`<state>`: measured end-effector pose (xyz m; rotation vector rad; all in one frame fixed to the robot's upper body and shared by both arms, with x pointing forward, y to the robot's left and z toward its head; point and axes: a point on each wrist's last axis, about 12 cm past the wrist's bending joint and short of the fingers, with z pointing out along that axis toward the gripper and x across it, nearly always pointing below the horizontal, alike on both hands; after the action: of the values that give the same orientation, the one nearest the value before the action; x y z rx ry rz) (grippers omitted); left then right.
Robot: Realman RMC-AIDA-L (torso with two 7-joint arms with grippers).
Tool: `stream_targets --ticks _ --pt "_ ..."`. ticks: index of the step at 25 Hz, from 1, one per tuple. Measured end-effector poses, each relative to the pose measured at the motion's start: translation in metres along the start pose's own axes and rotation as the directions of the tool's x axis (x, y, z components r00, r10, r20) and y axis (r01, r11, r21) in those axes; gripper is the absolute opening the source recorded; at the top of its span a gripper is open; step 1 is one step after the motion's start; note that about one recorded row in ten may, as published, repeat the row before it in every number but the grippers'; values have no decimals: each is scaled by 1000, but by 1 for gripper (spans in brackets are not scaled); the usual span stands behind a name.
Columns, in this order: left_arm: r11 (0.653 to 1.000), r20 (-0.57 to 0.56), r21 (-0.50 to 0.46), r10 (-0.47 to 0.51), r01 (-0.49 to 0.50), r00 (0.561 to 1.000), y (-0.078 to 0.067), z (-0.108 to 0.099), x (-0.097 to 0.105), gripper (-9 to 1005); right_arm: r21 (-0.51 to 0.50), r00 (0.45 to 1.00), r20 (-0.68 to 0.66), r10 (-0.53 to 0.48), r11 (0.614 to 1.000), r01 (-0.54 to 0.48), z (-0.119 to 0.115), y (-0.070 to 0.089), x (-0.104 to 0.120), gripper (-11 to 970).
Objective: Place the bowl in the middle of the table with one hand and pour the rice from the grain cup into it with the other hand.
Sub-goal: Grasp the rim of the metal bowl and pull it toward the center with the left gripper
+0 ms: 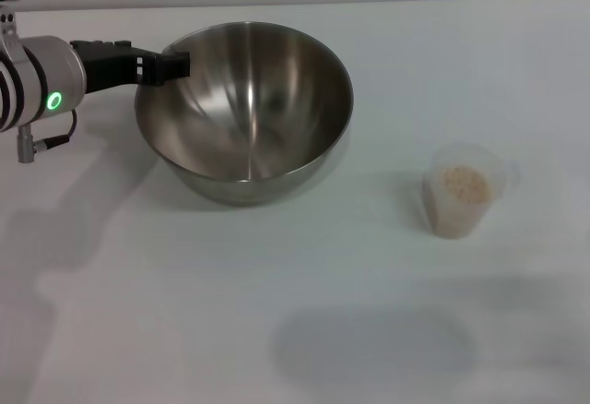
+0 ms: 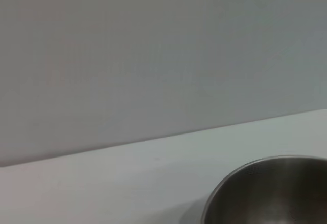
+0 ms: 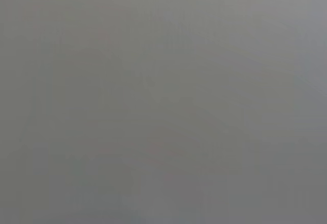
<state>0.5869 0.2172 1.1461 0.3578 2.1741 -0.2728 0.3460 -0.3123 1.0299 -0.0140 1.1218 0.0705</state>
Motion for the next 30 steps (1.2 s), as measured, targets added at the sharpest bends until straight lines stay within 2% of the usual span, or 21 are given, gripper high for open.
stream_targets --ticks 9,30 --pt "1000 11 -14 -4 4 1000 4 2 4 805 0 1000 1 2 1000 -2 0 0 0 814" --pt "999 -47 -30 -23 21 999 10 16 20 802 -2 1000 0 4 1000 -4 1 1 1 814"
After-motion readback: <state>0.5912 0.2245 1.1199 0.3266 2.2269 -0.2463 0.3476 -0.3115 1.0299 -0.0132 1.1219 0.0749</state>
